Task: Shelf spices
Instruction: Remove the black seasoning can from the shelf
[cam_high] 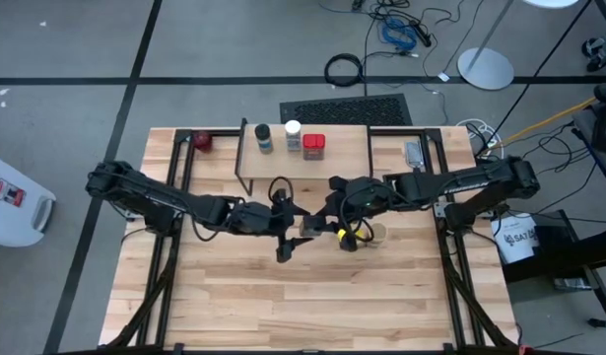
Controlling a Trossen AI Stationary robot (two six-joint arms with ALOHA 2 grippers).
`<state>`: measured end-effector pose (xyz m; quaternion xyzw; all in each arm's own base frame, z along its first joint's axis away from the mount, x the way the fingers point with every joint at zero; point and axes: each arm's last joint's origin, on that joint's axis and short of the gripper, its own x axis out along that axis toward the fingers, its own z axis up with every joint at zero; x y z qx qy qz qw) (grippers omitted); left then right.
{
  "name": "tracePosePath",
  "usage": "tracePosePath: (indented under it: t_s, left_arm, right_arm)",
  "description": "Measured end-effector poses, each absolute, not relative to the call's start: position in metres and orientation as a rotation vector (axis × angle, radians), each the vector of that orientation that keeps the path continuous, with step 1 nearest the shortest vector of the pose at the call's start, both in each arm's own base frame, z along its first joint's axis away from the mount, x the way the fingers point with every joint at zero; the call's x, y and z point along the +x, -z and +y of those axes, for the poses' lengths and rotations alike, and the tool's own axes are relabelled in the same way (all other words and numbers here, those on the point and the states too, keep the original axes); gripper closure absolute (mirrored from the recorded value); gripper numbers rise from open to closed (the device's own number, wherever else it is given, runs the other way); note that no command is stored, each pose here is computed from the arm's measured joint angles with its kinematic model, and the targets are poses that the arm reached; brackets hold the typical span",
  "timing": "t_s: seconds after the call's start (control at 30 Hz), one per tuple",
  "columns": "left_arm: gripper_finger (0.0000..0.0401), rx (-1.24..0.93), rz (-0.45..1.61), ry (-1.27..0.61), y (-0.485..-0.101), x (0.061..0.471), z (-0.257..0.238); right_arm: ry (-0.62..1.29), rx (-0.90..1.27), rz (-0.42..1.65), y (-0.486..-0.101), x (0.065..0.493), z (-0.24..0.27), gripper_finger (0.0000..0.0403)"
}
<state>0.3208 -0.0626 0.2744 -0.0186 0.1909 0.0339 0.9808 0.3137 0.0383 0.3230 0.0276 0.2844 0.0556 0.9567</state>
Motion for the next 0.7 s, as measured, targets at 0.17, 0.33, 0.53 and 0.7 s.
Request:
tracePosePath:
  t_s: [0.17, 0.33, 0.53, 0.7]
  left_arm:
    - [0.006, -0.049, 0.4, -0.072, -0.2684, 0.3243, -0.0634]
    - [0.006, -0.055, 0.381, -0.07, -0.2703, 0.325, -0.0635]
    - [0.006, -0.058, 0.37, -0.07, -0.2713, 0.3254, -0.0636]
    - [0.0061, -0.059, 0.365, -0.071, -0.2718, 0.3255, -0.0636]
  right_arm:
    - [-0.113, 0.056, 0.583, -0.3206, 0.3159, 0.0386, 0.027]
    - [-0.112, 0.059, 0.584, -0.3204, 0.316, 0.0386, 0.027]
    - [-0.111, 0.062, 0.586, -0.3201, 0.3161, 0.0386, 0.027]
    - [-0.11, 0.062, 0.59, -0.3198, 0.3158, 0.0386, 0.027]
